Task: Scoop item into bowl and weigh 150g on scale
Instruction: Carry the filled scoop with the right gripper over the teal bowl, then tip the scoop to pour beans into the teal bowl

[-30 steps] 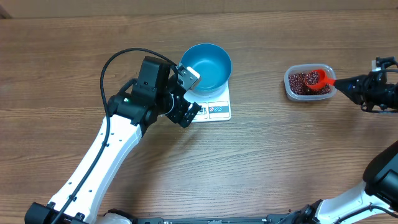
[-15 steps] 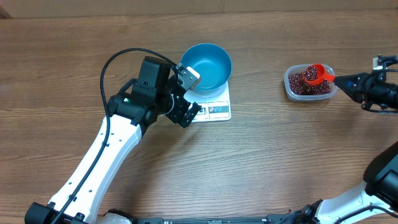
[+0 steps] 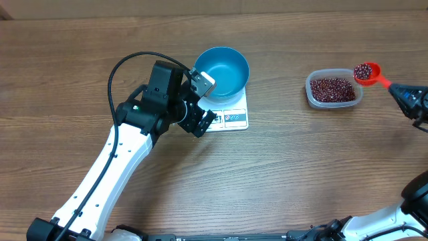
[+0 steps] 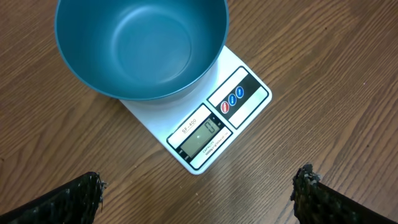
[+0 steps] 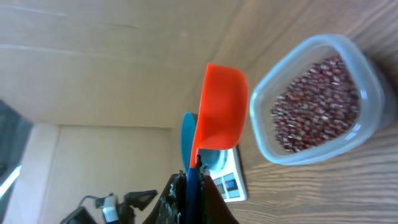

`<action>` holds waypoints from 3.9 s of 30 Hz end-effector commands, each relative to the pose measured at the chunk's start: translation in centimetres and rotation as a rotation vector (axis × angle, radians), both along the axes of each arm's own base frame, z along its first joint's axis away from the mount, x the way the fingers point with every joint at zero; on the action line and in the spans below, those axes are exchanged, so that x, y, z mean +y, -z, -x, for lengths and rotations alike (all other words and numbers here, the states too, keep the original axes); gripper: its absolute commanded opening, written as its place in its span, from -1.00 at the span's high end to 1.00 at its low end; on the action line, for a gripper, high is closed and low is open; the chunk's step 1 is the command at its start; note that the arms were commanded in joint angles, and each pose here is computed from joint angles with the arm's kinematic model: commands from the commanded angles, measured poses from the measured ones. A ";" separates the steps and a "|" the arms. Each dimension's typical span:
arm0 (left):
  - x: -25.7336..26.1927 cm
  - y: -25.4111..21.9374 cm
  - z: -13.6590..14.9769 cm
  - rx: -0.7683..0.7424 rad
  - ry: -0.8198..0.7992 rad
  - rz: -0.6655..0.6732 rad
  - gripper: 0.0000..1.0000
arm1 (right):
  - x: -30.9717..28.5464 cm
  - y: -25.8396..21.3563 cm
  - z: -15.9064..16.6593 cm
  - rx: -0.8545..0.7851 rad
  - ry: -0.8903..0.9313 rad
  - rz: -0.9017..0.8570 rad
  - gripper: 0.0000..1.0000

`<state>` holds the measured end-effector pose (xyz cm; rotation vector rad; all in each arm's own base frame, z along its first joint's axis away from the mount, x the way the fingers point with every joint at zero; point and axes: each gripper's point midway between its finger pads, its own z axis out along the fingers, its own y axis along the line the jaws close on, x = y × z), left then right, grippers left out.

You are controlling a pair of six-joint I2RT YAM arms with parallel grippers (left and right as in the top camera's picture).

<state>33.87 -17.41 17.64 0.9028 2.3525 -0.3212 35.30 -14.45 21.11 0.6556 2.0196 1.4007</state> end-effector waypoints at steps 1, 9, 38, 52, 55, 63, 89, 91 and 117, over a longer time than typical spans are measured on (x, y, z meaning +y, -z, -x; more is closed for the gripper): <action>0.0 -1.0 -0.5 -0.029 -0.002 0.004 -0.99 | 1.4 -1.8 -0.2 -0.117 -0.036 -0.037 0.92; 0.0 -1.0 -0.5 -0.029 -0.002 0.004 -0.99 | 5.7 -2.7 -1.2 -0.147 -0.145 -0.078 0.92; 0.0 -1.0 -0.5 -0.029 -0.002 0.004 -0.99 | 25.5 -1.9 -7.6 -0.075 -0.565 -0.015 0.92; 0.0 -1.0 -0.5 -0.029 -0.002 0.004 -0.99 | 31.7 2.5 -10.0 -0.018 -0.497 0.339 0.92; 0.0 -1.0 -0.5 -0.029 -0.002 0.004 -0.99 | 32.8 2.3 -10.2 -0.049 -0.503 0.399 0.92; 0.0 -1.0 -0.5 -0.029 -0.002 0.004 -0.99 | 33.1 1.9 -9.8 -0.036 -0.505 0.749 0.92; 0.0 -1.0 -0.5 -0.029 -0.002 0.004 -0.99 | 36.5 1.4 -8.5 -0.113 -0.442 1.284 0.92; 0.0 -1.0 -0.5 -0.029 -0.002 0.004 -0.99 | 37.0 1.0 -8.2 -0.121 -0.461 1.257 0.92; 0.0 -1.0 -0.5 -0.029 -0.002 0.004 -0.99 | 37.1 -1.8 -6.8 -0.142 -0.457 1.253 0.92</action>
